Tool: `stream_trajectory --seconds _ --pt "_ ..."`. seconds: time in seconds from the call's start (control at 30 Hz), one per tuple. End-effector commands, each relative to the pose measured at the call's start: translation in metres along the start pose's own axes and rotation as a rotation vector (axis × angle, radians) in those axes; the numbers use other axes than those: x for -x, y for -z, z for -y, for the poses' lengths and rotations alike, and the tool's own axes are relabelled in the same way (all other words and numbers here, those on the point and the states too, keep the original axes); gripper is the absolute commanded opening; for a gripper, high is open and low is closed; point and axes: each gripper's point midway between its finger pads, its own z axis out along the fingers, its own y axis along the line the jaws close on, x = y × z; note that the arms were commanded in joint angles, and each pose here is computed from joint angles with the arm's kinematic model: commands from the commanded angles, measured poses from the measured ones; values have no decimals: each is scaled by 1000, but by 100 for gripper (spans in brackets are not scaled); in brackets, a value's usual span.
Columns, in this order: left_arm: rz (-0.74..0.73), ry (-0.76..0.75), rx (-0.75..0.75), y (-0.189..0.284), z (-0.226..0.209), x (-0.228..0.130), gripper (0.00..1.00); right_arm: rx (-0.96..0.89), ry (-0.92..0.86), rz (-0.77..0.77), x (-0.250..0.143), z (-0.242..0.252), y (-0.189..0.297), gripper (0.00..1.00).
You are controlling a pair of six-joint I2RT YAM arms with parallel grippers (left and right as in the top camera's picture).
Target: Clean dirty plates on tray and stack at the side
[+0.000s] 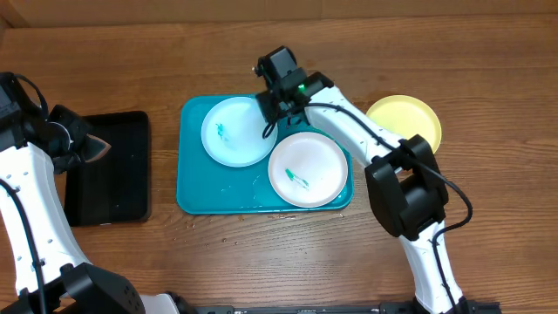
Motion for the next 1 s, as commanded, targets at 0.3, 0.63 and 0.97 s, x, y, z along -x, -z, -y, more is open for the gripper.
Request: stream_trajectory --seconds 0.3,0.63,0.97 --pt "-6 -21 -22 0 10 -3 4 43 8 -113 -33 -15 -32 33" --pt "-74 -312 -142 -4 68 -43 4 342 -149 -332 -76 -72 -12 4" --pt "-287 -485 -142 -56 112 -120 4 290 -268 -408 -90 -71 -9 4"
